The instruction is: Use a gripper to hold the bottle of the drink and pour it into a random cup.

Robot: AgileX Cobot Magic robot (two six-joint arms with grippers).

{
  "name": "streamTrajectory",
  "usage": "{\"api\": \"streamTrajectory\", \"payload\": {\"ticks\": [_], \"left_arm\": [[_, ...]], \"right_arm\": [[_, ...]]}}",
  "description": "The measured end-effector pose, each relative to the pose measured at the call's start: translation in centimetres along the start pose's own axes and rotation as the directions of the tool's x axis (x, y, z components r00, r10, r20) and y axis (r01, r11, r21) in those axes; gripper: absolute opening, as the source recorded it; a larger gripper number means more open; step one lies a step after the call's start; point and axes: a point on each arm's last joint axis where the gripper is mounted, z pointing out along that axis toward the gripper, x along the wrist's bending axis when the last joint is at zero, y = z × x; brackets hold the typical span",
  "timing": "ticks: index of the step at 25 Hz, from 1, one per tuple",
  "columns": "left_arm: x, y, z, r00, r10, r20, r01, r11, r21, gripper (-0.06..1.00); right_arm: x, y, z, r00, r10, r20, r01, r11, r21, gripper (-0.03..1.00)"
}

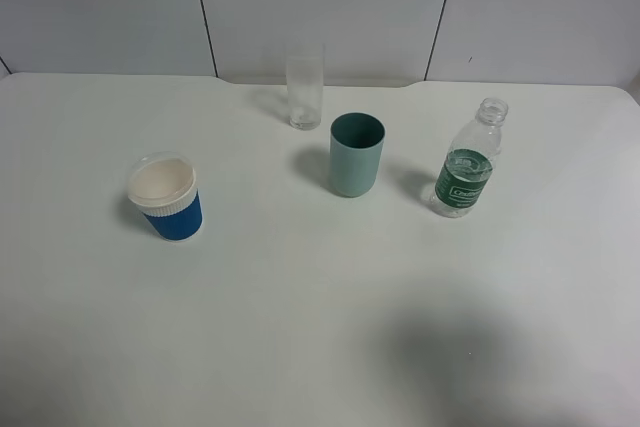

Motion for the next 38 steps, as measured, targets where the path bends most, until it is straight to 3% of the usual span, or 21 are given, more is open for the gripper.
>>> {"api": "streamTrajectory", "payload": {"ticks": [38], "left_arm": [[0.00,0.00,0.00,1.000,0.000,0.000,0.000,1.000,0.000,0.99]], "right_arm": [[-0.05,-0.01,0.00,1.000,0.004,0.006,-0.004,1.000,0.001,0.78]]}}
